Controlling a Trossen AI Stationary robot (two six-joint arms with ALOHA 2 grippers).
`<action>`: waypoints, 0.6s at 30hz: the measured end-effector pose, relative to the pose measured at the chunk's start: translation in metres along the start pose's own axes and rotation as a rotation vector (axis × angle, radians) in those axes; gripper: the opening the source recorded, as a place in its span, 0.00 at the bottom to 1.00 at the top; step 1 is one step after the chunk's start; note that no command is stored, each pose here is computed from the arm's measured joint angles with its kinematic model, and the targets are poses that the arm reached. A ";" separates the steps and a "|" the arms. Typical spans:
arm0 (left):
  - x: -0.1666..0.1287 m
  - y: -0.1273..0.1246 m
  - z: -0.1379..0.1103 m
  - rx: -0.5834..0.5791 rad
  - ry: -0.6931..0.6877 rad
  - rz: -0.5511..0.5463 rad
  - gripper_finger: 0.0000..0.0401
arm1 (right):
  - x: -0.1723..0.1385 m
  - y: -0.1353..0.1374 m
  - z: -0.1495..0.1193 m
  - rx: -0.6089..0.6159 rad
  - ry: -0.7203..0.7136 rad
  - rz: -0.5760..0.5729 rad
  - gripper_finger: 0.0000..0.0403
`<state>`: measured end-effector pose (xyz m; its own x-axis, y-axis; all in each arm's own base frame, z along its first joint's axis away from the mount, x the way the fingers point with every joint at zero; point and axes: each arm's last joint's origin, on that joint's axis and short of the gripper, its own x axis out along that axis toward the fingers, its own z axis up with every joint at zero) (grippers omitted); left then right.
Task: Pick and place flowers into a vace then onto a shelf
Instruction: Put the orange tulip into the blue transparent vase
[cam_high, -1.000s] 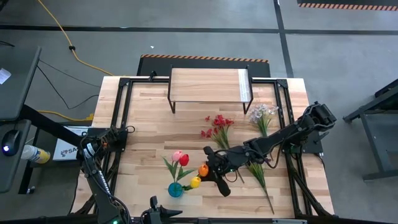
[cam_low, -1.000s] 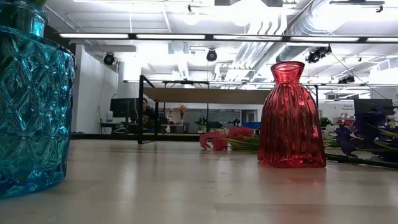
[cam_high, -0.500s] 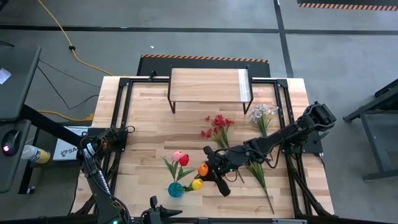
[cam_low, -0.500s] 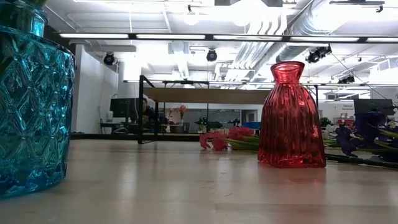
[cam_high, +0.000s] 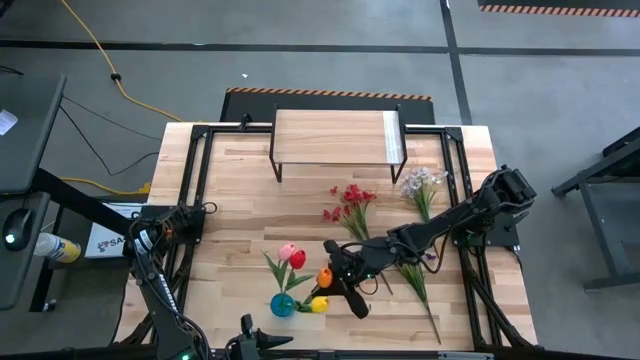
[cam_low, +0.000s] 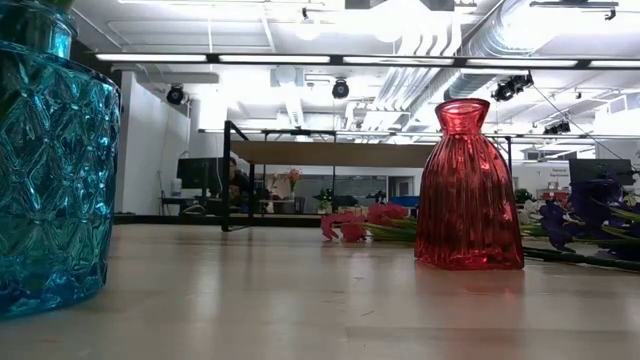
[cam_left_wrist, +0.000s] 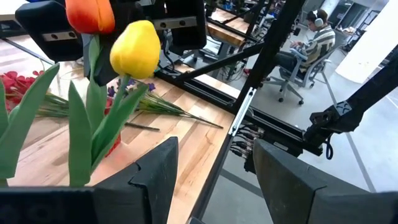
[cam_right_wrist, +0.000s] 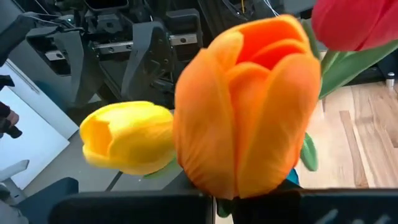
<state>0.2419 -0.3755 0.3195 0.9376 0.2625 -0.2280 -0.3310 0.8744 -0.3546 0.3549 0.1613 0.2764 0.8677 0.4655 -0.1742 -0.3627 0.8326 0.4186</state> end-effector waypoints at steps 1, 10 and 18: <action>0.000 0.000 0.000 0.000 0.000 0.000 0.60 | 0.000 0.000 0.000 0.000 -0.001 0.001 0.03; 0.000 0.000 0.000 0.002 0.000 0.001 0.60 | 0.000 0.001 0.003 -0.016 -0.031 0.014 0.03; 0.000 0.000 0.000 0.003 0.000 0.001 0.60 | 0.001 0.001 0.003 -0.022 -0.047 0.004 0.03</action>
<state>0.2418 -0.3754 0.3194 0.9372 0.2632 -0.2287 -0.3317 0.8754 -0.3516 0.3561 0.1615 0.2799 0.8808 0.4550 -0.1306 -0.3733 0.8373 0.3996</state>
